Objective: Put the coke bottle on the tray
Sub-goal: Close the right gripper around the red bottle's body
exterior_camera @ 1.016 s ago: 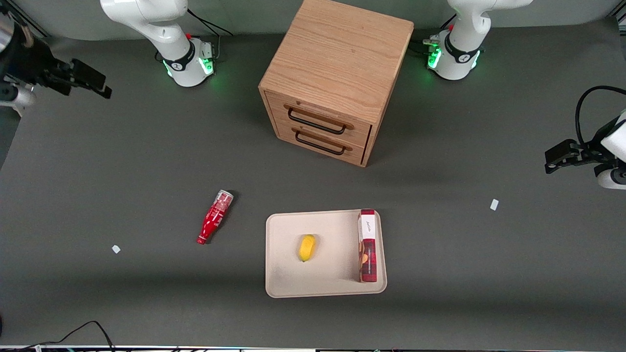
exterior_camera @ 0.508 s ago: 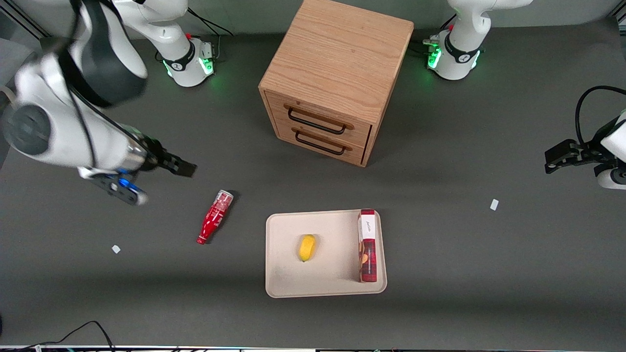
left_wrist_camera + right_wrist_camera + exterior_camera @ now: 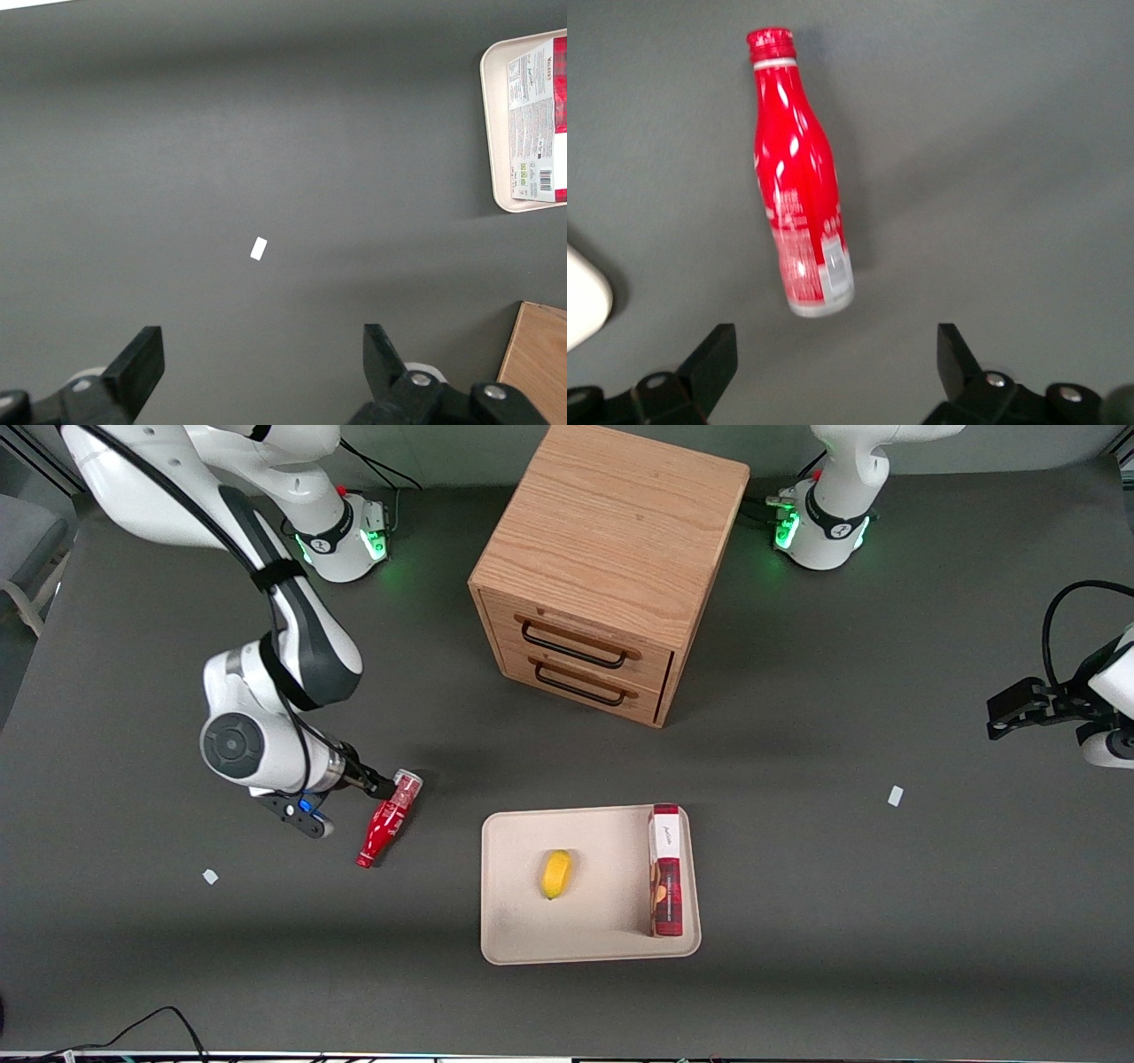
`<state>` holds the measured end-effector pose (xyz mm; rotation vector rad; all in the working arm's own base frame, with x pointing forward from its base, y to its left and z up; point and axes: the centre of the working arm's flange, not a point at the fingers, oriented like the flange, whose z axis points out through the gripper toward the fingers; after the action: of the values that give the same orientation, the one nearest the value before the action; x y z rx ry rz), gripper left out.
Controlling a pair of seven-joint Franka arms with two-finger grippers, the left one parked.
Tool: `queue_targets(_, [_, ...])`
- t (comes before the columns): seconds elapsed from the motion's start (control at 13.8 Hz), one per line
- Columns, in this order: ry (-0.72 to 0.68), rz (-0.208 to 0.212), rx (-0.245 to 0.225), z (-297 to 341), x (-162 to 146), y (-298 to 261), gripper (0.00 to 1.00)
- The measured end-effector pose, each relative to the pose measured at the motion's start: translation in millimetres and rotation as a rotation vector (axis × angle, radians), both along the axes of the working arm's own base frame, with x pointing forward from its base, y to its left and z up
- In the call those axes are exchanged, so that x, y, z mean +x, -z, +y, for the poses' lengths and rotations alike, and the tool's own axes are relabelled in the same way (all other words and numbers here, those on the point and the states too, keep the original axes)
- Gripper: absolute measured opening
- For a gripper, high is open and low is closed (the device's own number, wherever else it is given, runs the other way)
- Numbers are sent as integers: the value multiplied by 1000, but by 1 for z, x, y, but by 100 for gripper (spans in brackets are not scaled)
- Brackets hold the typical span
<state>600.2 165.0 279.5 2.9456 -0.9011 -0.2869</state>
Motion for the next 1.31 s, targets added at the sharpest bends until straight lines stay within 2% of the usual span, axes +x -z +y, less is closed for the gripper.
queue_targets(0.44, [3, -57, 25, 3, 11, 65, 100])
queue_targets(0.8, [6, -74, 31, 0, 13, 97, 100])
queue_targets(0.87, [-7, -78, 23, -1, 13, 100, 97])
queue_targets(1.09, [-30, -85, 7, -1, 13, 101, 62])
queue_targets(1.16, [-31, -86, 7, -1, 13, 100, 56])
queue_targets(1.31, [-34, -88, 6, 0, 14, 100, 56])
